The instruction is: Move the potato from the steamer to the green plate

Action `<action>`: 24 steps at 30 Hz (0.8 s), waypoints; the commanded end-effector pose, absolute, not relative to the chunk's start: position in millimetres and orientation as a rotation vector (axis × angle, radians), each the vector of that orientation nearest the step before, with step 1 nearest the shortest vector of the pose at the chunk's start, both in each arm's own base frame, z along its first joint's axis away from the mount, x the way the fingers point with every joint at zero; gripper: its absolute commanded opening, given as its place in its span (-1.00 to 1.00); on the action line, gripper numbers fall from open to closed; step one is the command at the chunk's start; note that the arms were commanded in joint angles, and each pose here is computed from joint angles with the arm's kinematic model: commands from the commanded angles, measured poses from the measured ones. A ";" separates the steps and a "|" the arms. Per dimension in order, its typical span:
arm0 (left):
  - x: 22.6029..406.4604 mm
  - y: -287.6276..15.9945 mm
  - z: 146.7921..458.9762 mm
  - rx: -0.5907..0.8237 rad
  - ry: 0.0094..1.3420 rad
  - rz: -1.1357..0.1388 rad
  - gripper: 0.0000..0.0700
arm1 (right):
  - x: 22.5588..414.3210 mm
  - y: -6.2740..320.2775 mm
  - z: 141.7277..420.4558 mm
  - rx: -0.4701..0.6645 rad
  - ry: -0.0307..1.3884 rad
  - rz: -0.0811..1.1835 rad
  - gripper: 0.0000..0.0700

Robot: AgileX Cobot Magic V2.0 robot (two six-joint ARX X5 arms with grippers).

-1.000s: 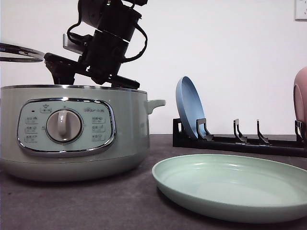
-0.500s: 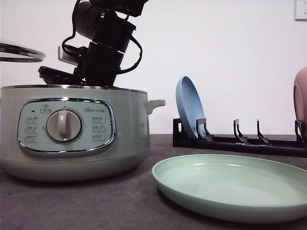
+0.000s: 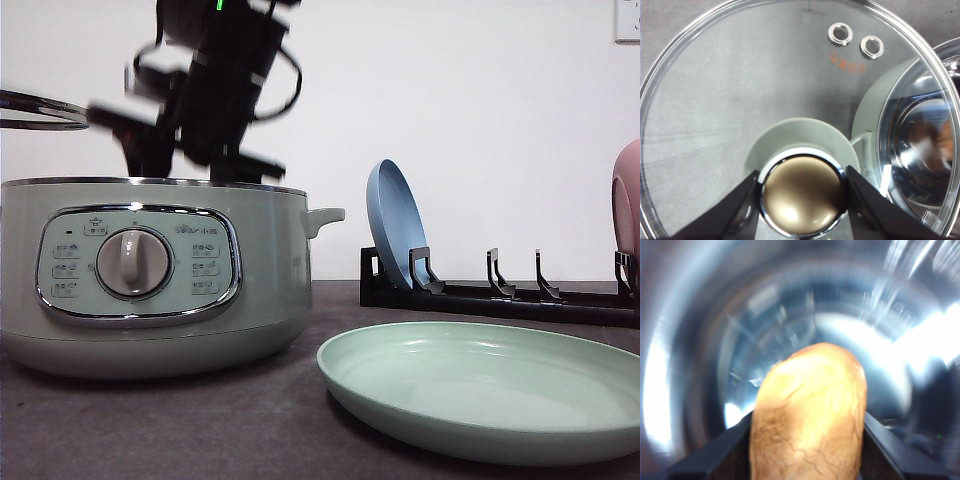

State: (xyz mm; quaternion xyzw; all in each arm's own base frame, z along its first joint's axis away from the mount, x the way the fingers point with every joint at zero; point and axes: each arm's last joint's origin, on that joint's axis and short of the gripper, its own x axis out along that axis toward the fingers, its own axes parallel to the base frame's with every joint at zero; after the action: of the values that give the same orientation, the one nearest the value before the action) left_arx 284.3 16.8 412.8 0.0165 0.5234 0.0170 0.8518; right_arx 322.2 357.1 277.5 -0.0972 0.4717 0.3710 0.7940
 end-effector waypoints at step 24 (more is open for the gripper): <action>283.0 -7.2 425.1 0.028 1.031 -0.117 -0.98 | 254.3 204.6 428.2 -0.224 0.862 0.739 -0.43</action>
State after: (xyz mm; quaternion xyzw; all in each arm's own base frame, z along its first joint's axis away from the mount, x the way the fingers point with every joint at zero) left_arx 284.7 -5.6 412.9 0.0120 0.5212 -0.0498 0.8519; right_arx 254.3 200.7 431.8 -0.0976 0.4077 0.3426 0.8408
